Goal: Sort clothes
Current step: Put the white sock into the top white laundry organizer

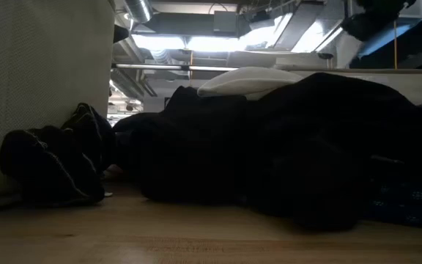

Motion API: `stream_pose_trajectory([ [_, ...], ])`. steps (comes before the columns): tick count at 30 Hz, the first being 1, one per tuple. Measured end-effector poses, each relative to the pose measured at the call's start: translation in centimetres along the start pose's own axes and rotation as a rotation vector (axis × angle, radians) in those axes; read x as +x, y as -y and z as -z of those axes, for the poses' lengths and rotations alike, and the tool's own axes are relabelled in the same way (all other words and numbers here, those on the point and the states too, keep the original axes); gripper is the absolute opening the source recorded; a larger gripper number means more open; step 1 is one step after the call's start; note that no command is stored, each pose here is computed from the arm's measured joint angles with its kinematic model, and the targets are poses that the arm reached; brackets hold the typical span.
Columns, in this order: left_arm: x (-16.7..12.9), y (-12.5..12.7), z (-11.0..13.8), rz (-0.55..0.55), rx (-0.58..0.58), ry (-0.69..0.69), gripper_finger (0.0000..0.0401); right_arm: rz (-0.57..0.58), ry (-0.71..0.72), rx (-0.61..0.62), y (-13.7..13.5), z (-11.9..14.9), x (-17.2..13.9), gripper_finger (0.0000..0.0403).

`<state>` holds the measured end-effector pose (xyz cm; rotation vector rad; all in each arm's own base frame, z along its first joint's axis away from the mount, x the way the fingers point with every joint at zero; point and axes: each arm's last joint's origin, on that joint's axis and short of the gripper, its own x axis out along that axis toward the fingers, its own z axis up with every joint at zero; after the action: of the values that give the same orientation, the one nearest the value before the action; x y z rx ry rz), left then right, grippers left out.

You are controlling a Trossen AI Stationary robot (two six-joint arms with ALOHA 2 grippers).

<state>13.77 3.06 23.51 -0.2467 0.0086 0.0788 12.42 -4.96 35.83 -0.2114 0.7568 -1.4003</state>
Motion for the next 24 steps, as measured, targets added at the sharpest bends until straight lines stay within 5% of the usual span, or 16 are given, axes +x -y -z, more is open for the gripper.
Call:
stream_pose_trajectory([
  [5,0.0,0.0,0.1,-0.001,-0.001,-0.006,0.0001,-0.037,-0.067,-0.028,-0.5,-0.9,1.5,0.0009],
  [13,0.0,0.0,0.1,-0.001,-0.001,-0.005,0.0001,-0.216,-0.130,0.108,-0.7,-1.9,3.0,0.0039],
  [24,0.0,0.0,0.0,-0.001,-0.004,-0.003,0.0001,-0.437,-0.195,0.123,-0.8,-2.0,3.2,0.0188],
])
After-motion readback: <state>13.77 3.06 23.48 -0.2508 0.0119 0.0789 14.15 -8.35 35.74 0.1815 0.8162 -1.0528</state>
